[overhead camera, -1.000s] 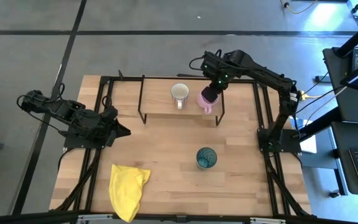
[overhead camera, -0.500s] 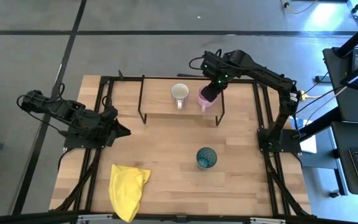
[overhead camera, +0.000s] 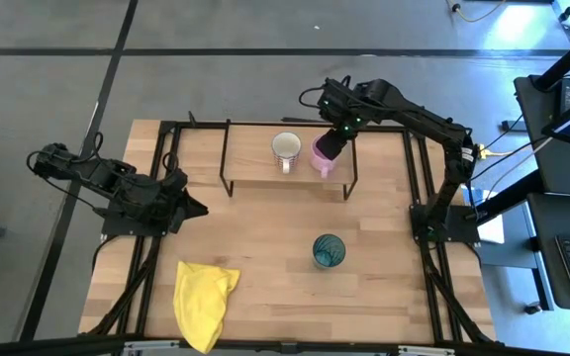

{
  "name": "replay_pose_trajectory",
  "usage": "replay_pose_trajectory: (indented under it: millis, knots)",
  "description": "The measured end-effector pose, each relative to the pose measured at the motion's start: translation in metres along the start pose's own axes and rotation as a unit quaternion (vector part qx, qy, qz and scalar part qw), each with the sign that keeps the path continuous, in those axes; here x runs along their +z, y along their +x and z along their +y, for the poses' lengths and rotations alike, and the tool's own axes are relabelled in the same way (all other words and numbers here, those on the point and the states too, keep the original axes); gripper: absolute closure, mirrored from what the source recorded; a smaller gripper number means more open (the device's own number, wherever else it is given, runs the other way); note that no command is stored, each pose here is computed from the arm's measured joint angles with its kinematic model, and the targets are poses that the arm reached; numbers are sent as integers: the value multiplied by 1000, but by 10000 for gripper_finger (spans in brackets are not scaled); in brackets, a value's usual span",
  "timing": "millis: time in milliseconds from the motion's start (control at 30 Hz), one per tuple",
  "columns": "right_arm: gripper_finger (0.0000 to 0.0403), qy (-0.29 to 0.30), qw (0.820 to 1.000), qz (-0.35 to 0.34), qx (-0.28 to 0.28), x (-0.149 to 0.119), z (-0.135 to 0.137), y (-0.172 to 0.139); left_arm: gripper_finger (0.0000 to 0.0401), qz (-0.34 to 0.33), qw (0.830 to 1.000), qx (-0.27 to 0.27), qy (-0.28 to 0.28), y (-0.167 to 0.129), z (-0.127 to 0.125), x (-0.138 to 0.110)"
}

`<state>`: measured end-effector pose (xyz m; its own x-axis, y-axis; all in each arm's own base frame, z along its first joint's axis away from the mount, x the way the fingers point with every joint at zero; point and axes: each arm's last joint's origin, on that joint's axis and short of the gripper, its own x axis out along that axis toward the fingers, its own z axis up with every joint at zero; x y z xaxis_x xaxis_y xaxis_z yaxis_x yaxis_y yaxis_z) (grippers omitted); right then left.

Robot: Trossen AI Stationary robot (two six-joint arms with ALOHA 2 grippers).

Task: Stack small to large cups/mugs on shelf
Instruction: Put the pink mug on the shelf, then put the blue cup on the shelf

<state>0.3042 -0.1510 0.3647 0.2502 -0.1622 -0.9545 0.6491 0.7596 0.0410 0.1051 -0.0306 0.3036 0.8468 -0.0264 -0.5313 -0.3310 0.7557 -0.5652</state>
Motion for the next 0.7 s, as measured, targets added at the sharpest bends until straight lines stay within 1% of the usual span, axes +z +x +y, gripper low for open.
replay_pose_trajectory:
  millis: [200,433,533,567,633,700]
  knots:
    - [313,-8,1000,-2,-3,0,0,0,335,0,1000,0,0,0,0,0]
    - [313,-22,998,-20,-62,1,-4,-2,335,0,1000,1,0,0,0,0]
    - [313,-45,993,-51,-95,2,-2,-10,335,1,1000,1,0,0,0,0]
    - [313,-57,991,-71,-100,4,1,-15,335,1,1000,1,1,0,0,0]
    - [313,-88,986,-110,-93,6,9,-29,335,3,1000,3,1,0,1,-1]
    - [313,-103,980,-150,-79,7,18,-45,335,5,1000,7,3,0,1,-1]
